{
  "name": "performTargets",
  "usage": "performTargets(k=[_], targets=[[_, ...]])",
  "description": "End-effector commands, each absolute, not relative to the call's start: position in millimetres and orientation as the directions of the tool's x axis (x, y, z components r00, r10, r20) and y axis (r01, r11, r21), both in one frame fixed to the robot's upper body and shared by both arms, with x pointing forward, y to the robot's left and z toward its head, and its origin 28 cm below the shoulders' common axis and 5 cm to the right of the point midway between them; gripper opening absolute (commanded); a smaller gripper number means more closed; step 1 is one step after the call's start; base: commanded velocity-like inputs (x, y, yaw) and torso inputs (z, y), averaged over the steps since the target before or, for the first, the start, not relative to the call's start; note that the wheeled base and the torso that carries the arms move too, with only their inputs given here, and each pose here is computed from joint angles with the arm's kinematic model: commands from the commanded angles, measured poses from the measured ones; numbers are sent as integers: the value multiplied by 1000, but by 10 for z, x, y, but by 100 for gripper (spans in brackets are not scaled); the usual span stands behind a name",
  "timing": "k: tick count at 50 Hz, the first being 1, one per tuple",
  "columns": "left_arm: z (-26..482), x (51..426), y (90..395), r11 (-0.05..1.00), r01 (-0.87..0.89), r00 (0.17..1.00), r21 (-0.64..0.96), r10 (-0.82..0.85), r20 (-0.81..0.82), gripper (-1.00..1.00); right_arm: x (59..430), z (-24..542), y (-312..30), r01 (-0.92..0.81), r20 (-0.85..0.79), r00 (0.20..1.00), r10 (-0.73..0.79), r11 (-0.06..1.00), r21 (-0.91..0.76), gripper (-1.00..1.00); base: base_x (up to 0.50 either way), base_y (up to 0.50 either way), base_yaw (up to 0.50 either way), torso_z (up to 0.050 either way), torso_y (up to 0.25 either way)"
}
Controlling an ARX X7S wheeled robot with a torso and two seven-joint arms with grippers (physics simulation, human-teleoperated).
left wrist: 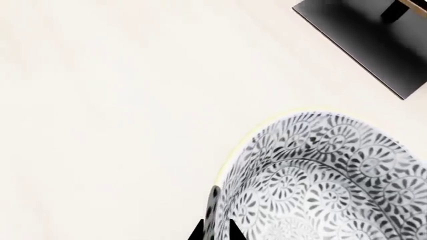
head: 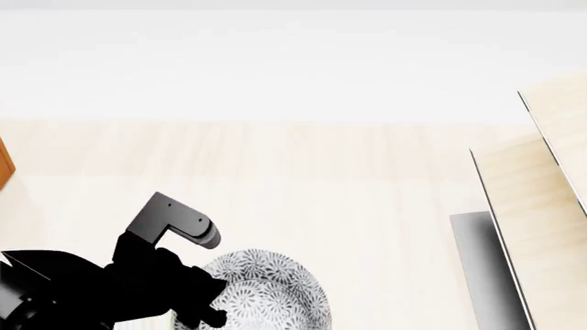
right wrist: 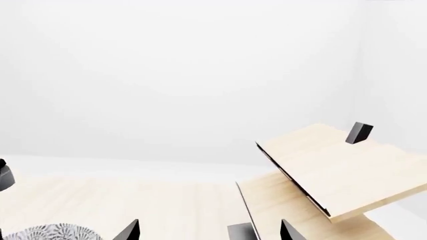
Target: Close the top drawer of the cabinet and put the bowl on top of it.
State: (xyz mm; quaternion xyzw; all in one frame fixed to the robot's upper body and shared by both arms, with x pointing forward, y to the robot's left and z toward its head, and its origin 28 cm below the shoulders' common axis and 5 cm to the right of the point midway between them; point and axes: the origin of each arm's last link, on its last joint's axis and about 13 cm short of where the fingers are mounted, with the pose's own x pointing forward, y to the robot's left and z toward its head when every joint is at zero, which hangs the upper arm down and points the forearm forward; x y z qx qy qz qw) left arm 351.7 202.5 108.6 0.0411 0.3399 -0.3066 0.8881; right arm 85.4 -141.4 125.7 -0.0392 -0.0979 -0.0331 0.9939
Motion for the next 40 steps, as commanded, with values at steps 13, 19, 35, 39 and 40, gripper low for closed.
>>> performTargets(k=[13, 19, 35, 39, 40], targets=[[1459, 3529, 2058, 817, 569, 636, -94, -509, -580, -100, 840, 1266, -1428, 79, 202, 977, -63, 994, -69, 100, 0, 0, 0, 0, 0], [1582, 3530, 2068, 821, 565, 654, -81, -506, -562, -100, 853, 1262, -1432, 79, 201, 977, -64, 995, -66, 100, 0, 0, 0, 0, 0], [1916, 3493, 2118, 831, 553, 700, -57, -500, -510, -100, 869, 1333, -1395, 71, 202, 978, -51, 993, -91, 100, 0, 0, 0, 0, 0], [2008, 3476, 2116, 834, 550, 712, -45, -497, -496, -100, 869, 1316, -1385, 63, 199, 979, -44, 994, -92, 100, 0, 0, 0, 0, 0], [2024, 3474, 2116, 834, 550, 715, -41, -496, -493, -100, 867, 1314, -1384, 63, 199, 979, -44, 994, -93, 100, 0, 0, 0, 0, 0]])
